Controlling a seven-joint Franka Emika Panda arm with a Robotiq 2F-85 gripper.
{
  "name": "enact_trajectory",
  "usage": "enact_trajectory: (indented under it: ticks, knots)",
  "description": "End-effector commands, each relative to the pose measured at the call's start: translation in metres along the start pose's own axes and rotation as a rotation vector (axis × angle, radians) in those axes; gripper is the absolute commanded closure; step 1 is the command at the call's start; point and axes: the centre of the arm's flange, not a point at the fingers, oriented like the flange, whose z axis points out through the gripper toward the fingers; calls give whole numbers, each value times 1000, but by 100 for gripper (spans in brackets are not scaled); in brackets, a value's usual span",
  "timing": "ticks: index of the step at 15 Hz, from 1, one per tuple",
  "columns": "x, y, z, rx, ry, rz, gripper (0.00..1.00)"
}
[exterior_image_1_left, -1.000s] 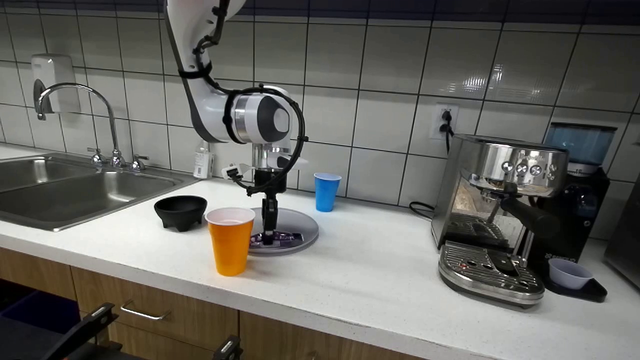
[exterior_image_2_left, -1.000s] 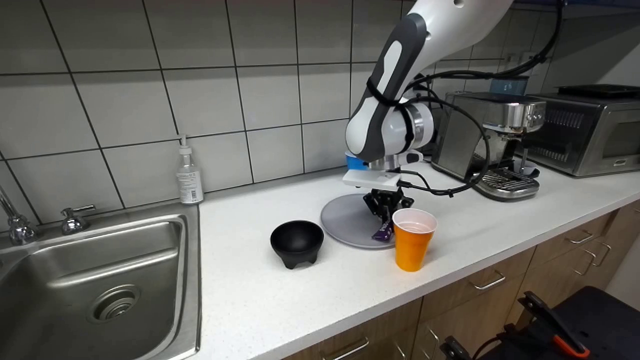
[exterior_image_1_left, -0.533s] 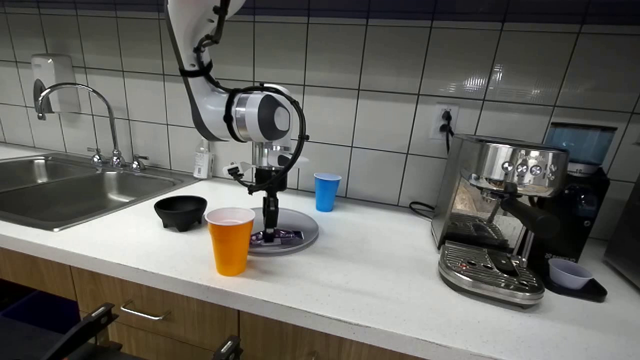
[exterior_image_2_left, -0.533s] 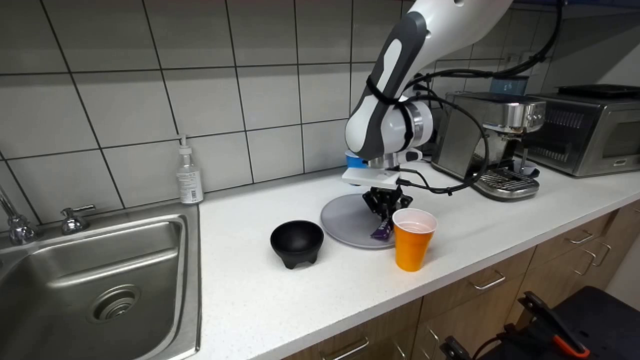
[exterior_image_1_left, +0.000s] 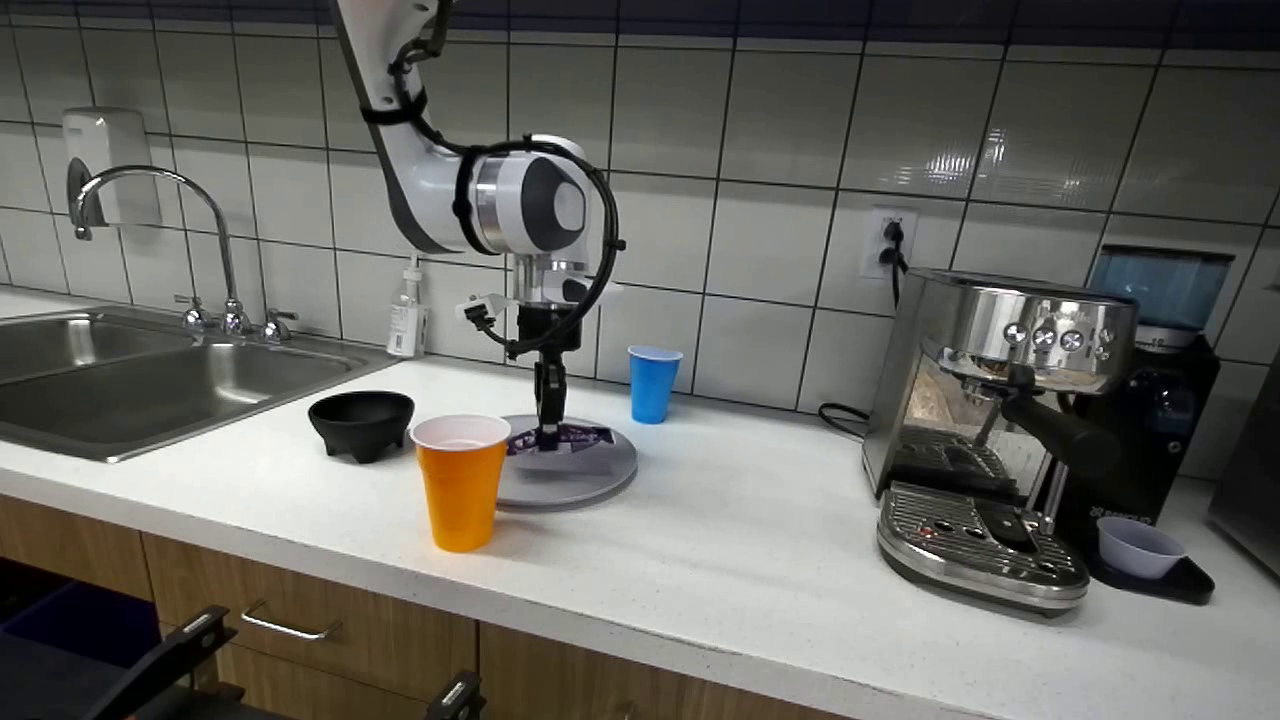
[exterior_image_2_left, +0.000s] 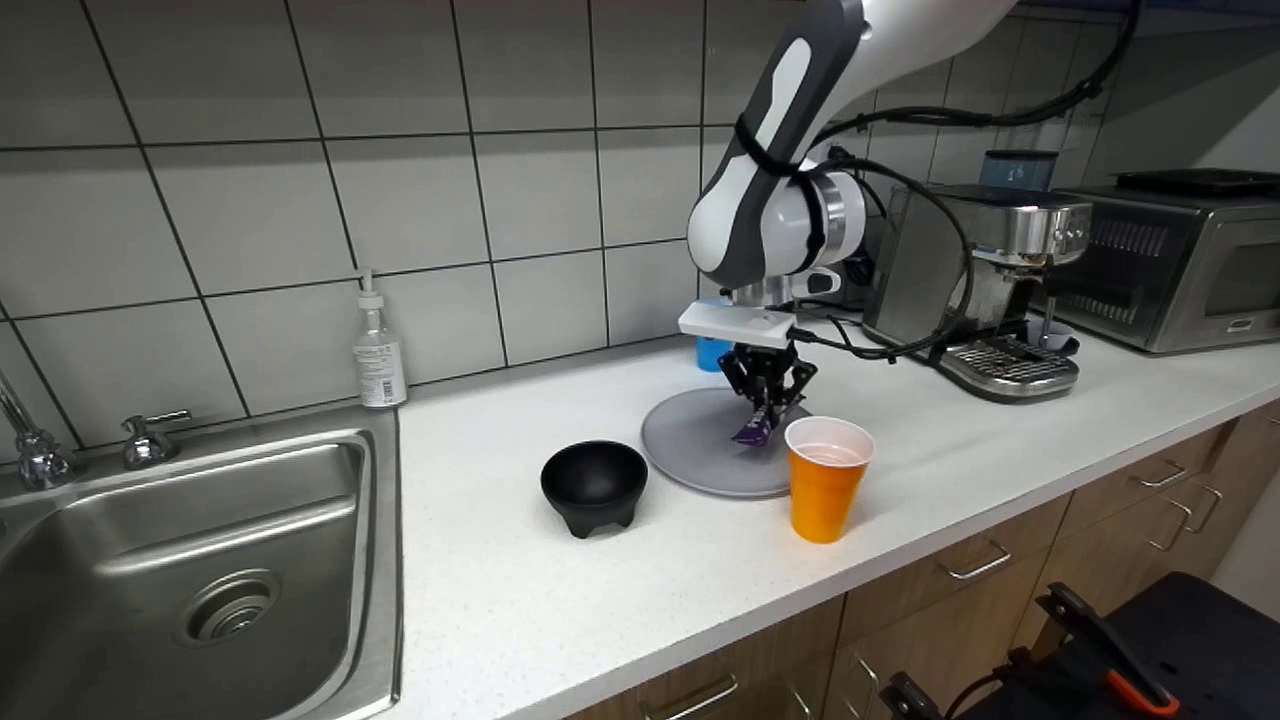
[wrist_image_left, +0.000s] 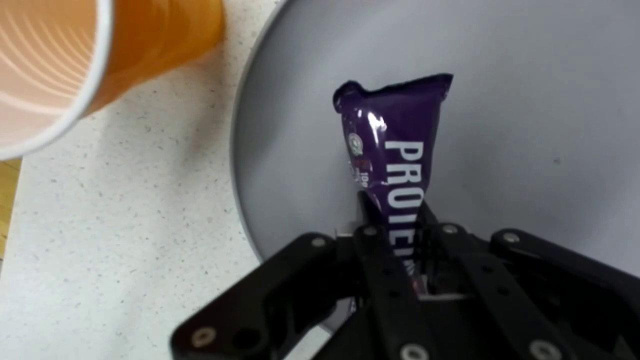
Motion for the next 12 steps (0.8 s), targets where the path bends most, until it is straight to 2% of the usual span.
enact_trajectory:
  ticks: [1,6,12]
  knots:
    - [13,14,-25,23,18,-1,96]
    - [40,34,-32,24,34,53,96]
    - [82,67,-23,-4,38,151,96]
